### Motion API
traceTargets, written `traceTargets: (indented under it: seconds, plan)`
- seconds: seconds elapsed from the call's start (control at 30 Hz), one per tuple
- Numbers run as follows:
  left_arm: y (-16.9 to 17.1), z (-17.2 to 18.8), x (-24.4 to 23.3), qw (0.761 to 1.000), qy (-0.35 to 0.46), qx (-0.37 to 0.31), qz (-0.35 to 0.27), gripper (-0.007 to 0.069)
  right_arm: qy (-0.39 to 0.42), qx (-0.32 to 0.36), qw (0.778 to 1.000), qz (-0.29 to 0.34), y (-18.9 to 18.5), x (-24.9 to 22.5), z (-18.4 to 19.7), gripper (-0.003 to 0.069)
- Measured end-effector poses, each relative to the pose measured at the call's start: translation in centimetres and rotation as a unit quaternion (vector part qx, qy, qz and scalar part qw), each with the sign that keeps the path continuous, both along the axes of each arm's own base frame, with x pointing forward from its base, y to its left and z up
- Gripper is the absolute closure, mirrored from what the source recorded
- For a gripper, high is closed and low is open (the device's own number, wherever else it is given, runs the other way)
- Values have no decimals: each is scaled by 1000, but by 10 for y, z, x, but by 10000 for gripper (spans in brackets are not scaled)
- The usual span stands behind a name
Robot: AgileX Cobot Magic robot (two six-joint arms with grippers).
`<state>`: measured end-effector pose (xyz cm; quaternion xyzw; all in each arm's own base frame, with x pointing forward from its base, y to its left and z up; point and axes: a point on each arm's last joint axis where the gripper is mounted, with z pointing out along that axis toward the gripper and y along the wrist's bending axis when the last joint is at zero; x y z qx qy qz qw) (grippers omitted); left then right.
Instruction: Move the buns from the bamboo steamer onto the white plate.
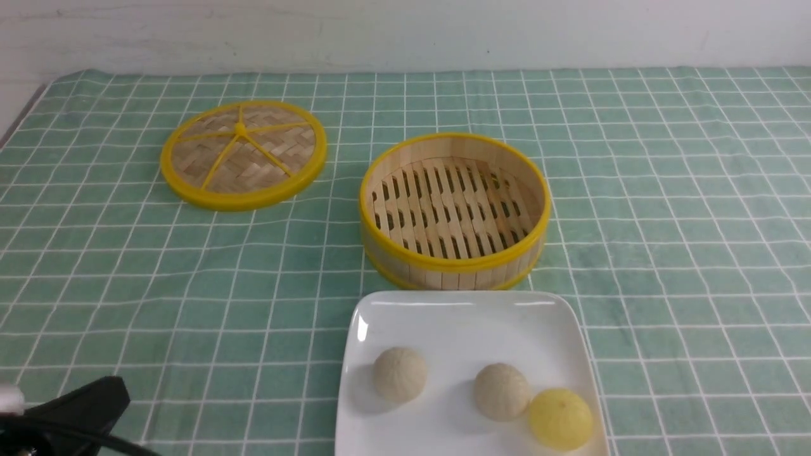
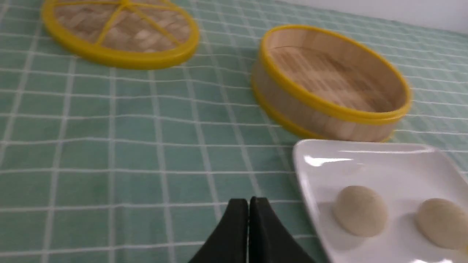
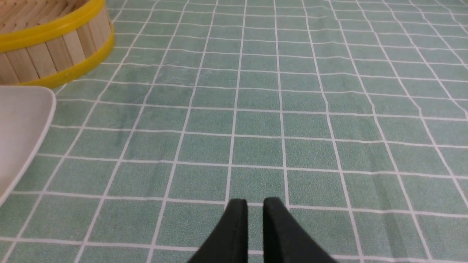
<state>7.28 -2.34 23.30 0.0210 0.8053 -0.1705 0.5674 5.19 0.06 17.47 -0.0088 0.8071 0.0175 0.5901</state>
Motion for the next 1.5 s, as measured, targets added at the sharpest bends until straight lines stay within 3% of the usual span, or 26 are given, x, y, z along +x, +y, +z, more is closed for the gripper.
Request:
traceTargets:
  seconds: [0.2, 0.37, 0.57, 1.5]
  plan:
    - [20, -28, -3, 992, 5, 13, 126, 588, 0, 0, 1000, 0, 0, 0, 0, 559]
    - [27, -46, -13, 985, -9, 13, 171, 584, 0, 0, 1000, 0, 0, 0, 0, 554]
    - [29, -60, -19, 984, -8, 18, 178, 581, 0, 0, 1000, 0, 0, 0, 0, 547]
    - [28, -61, -20, 985, -11, 51, 166, 571, 0, 0, 1000, 0, 0, 0, 0, 511]
